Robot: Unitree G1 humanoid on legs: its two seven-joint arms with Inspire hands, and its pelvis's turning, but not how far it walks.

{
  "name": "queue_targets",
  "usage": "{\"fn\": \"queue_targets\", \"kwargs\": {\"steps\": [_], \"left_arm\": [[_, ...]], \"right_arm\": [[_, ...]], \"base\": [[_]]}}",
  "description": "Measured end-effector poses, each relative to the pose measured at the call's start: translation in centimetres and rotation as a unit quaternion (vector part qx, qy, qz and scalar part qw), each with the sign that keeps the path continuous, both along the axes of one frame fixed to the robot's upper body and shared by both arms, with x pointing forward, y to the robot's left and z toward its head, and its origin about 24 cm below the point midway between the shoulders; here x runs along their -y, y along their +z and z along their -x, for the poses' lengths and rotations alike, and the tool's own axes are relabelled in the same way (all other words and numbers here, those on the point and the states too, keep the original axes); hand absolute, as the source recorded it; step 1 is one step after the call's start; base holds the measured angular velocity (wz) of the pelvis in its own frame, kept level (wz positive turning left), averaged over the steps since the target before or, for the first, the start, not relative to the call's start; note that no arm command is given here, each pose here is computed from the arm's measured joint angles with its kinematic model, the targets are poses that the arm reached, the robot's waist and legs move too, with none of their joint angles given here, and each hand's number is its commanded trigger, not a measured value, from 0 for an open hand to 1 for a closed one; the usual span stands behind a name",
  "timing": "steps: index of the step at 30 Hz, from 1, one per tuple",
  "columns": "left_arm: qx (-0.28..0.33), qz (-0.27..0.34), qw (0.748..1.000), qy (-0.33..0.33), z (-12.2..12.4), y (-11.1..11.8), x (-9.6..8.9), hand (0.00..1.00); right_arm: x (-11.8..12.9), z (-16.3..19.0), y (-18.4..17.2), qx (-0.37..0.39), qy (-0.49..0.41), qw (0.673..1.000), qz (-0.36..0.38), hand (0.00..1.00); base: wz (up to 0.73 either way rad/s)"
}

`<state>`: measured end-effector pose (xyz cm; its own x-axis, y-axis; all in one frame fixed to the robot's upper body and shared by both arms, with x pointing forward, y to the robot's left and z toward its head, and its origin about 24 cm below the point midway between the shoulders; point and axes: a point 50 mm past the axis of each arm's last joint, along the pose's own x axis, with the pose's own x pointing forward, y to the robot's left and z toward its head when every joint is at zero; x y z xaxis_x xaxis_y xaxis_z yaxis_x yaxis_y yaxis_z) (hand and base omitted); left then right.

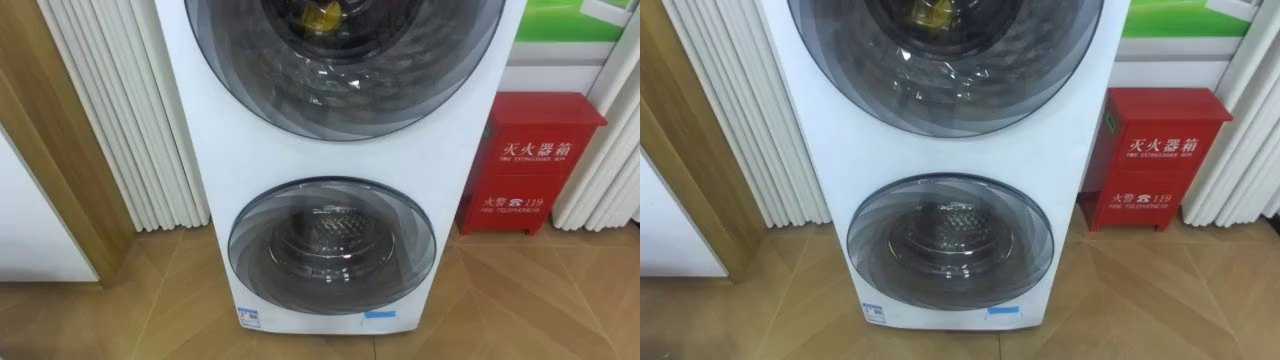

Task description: Pick clothes from washing machine

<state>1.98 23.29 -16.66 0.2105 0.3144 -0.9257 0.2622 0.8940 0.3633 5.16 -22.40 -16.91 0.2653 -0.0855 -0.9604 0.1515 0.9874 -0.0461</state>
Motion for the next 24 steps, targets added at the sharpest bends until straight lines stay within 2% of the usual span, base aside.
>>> {"fn": "queue_targets", "kwargs": {"steps": [21, 24], "left_arm": [[0.009, 0.004, 1.0, 0.005, 0.0, 0.0, 0.1, 0.0], [0.011, 0.003, 1.0, 0.005, 0.0, 0.0, 0.0, 0.0]], "right_arm": [[0.0, -0.2, 0.0, 0.005, -0.002, 1.0, -0.004, 0.0], [0.1, -2.1, 0.4, 0.029, -0.009, 1.0, -0.001, 0.0]], "base": [[0.01], [-0.02]]}}
